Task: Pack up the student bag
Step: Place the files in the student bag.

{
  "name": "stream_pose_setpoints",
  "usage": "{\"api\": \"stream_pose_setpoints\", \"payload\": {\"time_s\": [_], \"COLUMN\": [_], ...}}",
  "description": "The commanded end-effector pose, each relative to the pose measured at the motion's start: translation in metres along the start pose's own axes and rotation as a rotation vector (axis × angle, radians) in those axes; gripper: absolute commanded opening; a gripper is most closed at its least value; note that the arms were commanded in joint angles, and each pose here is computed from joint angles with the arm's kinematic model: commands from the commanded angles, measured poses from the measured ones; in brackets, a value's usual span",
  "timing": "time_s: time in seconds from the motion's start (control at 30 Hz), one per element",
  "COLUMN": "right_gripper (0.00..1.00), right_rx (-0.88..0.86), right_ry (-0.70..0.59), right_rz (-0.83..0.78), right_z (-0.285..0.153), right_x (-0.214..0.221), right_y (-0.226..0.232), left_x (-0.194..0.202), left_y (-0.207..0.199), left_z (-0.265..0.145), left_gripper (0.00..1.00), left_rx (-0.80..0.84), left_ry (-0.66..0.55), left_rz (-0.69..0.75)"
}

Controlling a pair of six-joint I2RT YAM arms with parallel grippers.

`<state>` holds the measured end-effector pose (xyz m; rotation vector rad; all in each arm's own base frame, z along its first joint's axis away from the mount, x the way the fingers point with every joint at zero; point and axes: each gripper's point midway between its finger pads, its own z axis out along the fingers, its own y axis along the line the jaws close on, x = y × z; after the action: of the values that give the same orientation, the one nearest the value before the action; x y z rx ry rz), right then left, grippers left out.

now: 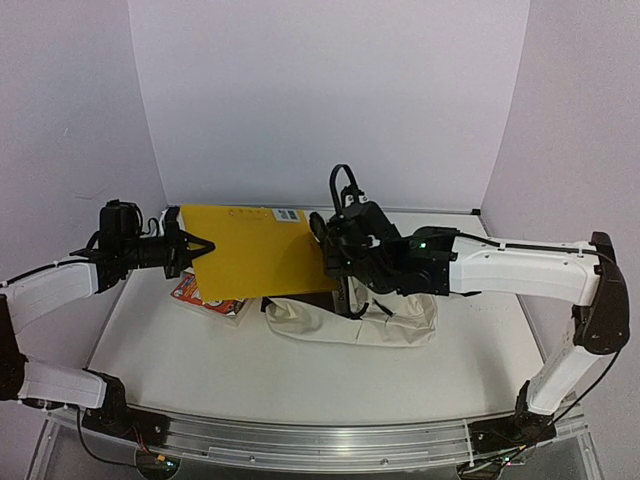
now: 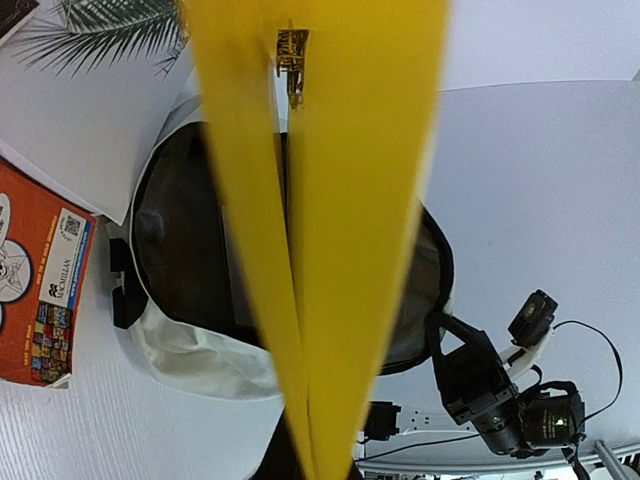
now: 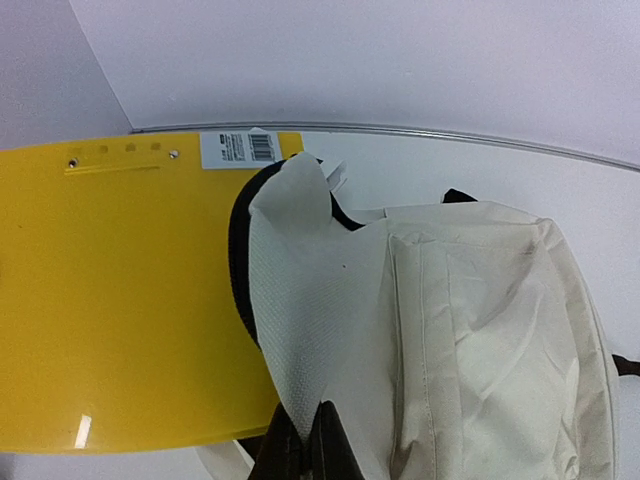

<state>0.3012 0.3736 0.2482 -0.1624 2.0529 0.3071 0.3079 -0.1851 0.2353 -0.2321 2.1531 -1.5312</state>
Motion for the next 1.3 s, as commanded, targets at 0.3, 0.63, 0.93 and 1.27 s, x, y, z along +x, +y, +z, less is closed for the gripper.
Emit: {"api": "stream_pose_setpoints", "payload": {"time_s": [0.3,0.63,0.93,1.27], "right_gripper": [0.0,0.0,0.0,0.0], "right_rx": [-0.04,-0.035,-0.021,0.043], "right_ry": [-0.248,-0.252,-0.259,-0.312], "right_rz": [0.257,0.253,0.256,0.264], "right_z": [-0.042,-0.041,-0.043,-0.05], "right_x": [-0.071,-0.071,-0.071,-0.082], "right_y": [-0.012,-0.013,-0.018,-0.031], "left_x": [0.014,0.024,0.035,0.057], "left_y": [0.008,-0.005,-0.009,0.008], "left_z": [0.003,0.015,0.031,0.046], "left_gripper": [0.0,0.0,0.0,0.0], "left_rx": [0.046,0.127,0.151,0.098], "left_ry": [-0.009,0.016,0.054,0.12], "left_rz": [-0.078,-0.09,-0.106,-0.188]}}
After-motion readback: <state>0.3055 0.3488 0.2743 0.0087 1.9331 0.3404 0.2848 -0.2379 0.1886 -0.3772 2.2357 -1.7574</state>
